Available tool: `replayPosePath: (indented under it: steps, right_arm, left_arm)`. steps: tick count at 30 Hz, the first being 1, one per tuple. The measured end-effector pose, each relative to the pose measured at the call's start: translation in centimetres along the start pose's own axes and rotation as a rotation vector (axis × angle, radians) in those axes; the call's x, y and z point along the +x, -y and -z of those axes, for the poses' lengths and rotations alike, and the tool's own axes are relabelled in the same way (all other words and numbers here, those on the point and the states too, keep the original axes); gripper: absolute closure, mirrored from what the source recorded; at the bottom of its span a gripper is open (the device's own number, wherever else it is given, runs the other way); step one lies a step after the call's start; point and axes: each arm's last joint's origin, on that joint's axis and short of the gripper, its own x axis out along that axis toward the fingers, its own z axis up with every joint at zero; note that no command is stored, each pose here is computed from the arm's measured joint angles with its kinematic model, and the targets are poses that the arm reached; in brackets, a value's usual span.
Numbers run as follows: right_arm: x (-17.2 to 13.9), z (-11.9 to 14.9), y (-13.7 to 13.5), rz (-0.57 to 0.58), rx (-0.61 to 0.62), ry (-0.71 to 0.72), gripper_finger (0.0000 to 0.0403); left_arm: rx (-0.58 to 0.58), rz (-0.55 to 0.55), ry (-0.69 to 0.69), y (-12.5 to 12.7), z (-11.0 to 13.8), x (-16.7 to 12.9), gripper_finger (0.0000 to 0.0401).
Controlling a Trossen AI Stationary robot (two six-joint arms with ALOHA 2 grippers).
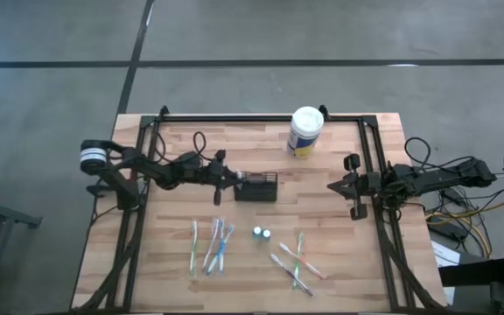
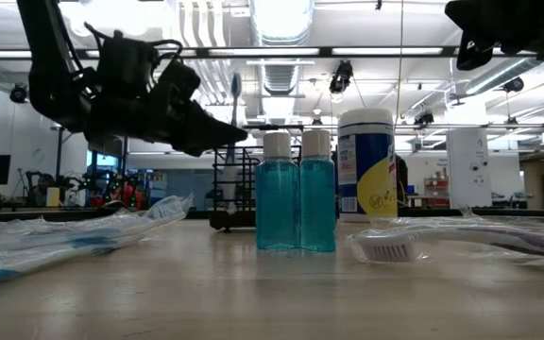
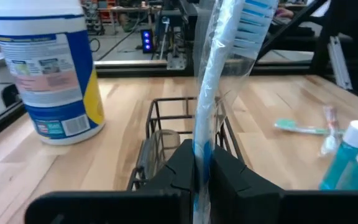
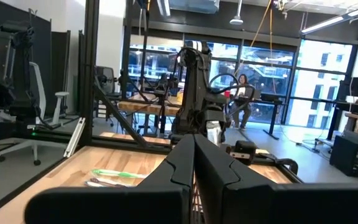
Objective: Pick & Place toothbrushing station
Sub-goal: Put the blue toothbrush into the black wire organizer
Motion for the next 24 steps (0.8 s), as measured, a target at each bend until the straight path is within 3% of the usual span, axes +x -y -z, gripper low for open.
replayPosePath:
  steps: [24]
  right_arm:
    - [0.0,0.04,0.0,0.0,0.014,-0.004,0.0394]
  left_arm:
    - [-0.009,0.048,-0.025,0.19,0.47,-0.09,0.0335]
